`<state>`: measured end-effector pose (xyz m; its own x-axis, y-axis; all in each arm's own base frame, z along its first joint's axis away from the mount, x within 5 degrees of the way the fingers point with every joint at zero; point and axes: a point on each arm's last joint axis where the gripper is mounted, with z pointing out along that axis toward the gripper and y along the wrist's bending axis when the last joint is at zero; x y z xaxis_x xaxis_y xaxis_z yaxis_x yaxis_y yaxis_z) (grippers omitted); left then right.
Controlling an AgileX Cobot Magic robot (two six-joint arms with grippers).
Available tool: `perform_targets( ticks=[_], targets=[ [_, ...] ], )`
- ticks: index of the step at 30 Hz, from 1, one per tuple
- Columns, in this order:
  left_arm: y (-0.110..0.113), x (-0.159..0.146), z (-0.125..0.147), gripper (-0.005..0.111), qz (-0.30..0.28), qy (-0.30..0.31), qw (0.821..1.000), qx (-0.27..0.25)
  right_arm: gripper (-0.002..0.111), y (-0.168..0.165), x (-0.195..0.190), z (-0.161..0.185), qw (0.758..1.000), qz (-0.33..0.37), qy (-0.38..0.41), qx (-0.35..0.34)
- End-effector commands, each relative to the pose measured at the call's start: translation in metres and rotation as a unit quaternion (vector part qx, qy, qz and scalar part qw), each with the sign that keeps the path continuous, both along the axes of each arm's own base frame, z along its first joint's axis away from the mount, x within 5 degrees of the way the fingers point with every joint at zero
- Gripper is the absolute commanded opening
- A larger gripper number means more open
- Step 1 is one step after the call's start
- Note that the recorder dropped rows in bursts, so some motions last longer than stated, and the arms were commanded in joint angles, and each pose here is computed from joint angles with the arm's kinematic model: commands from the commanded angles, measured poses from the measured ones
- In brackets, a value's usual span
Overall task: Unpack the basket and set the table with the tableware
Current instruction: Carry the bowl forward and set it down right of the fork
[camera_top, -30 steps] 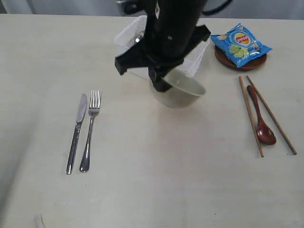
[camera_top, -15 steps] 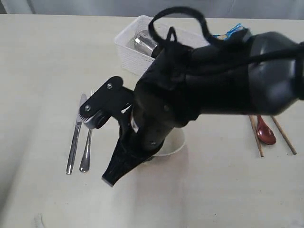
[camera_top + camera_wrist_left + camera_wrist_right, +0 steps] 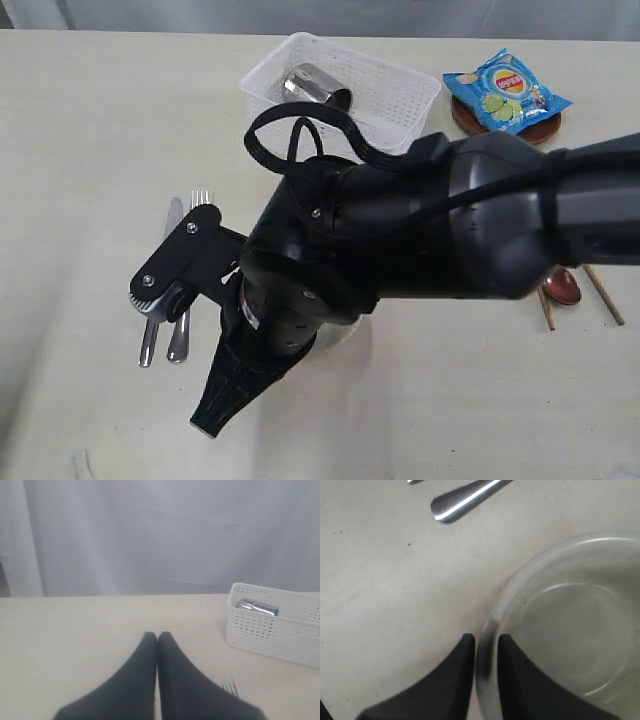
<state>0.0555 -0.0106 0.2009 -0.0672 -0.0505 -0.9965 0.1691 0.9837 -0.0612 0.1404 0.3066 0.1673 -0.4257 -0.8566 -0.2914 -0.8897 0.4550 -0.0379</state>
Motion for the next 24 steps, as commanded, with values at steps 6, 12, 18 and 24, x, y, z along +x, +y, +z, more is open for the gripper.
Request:
perform_targets(
  ticks=[6, 12, 18, 24],
  targets=[
    [0.0, 0.0, 0.0, 0.0, -0.001, -0.004, 1.0, -0.004, 0.038, -0.006, -0.002, 0.013, 1.0, -0.011, -0.003, 0.002],
    [0.0, 0.0, 0.0, 0.0, -0.001, -0.004, 1.0, -0.004, 0.038, -0.013, 0.005, 0.084, 0.993, -0.015, -0.086, 0.076],
    [0.0, 0.0, 0.0, 0.0, -0.001, -0.004, 1.0, -0.004, 0.019, -0.035, 0.035, 0.128, 0.969, -0.109, -0.198, 0.099],
    [0.0, 0.0, 0.0, 0.0, -0.001, -0.004, 1.0, -0.004, 0.0, -0.067, 0.098, 0.147, 0.934, -0.236, -0.212, 0.162]
  ],
)
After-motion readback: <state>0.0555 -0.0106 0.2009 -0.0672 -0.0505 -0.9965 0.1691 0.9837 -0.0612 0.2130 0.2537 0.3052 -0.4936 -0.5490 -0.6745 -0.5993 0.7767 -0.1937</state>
